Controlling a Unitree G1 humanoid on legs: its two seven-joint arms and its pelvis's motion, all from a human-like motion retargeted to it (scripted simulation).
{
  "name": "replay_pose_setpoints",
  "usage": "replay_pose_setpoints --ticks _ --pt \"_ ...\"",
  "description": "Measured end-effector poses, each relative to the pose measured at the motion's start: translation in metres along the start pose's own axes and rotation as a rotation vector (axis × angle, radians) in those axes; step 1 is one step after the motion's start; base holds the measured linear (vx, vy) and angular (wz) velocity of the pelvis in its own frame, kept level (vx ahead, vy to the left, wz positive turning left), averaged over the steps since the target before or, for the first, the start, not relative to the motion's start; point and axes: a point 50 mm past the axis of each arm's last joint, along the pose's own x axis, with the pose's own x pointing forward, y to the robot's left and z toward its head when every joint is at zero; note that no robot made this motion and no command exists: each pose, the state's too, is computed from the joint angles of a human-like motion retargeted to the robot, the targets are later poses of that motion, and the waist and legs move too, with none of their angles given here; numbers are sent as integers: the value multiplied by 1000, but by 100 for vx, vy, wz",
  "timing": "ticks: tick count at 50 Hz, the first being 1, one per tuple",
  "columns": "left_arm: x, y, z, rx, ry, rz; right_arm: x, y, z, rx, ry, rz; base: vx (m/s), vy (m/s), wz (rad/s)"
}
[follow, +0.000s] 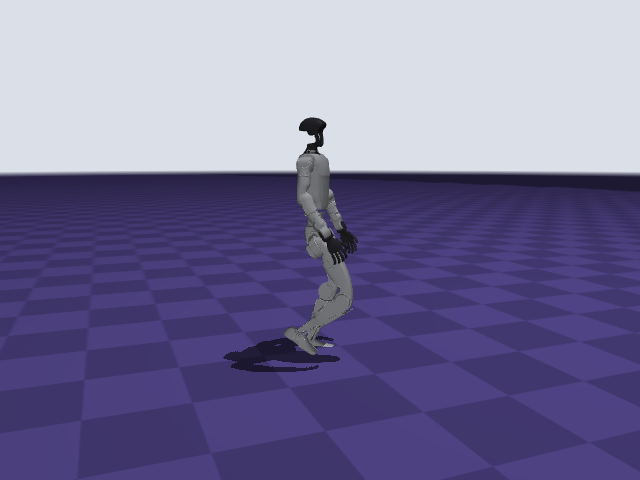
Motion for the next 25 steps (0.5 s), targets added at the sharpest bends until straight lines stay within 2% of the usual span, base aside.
replay_pose_setpoints --ticks 8,12,18,25 --pt "-2 9 104 93 -389 26 -14 7 -50 115 172 -44 68 -10 13" --pt "-7 8 130 130 -490 40 -20 18 -64 147 232 -37 68 -15 -3" --pt "-2 -11 104 114 -394 -16 -24 32 -74 126 274 0 79 -17 -25" --pt "3 -35 46 164 -146 -127 -14 4 -42 -3 132 -43 74 -14 -56"
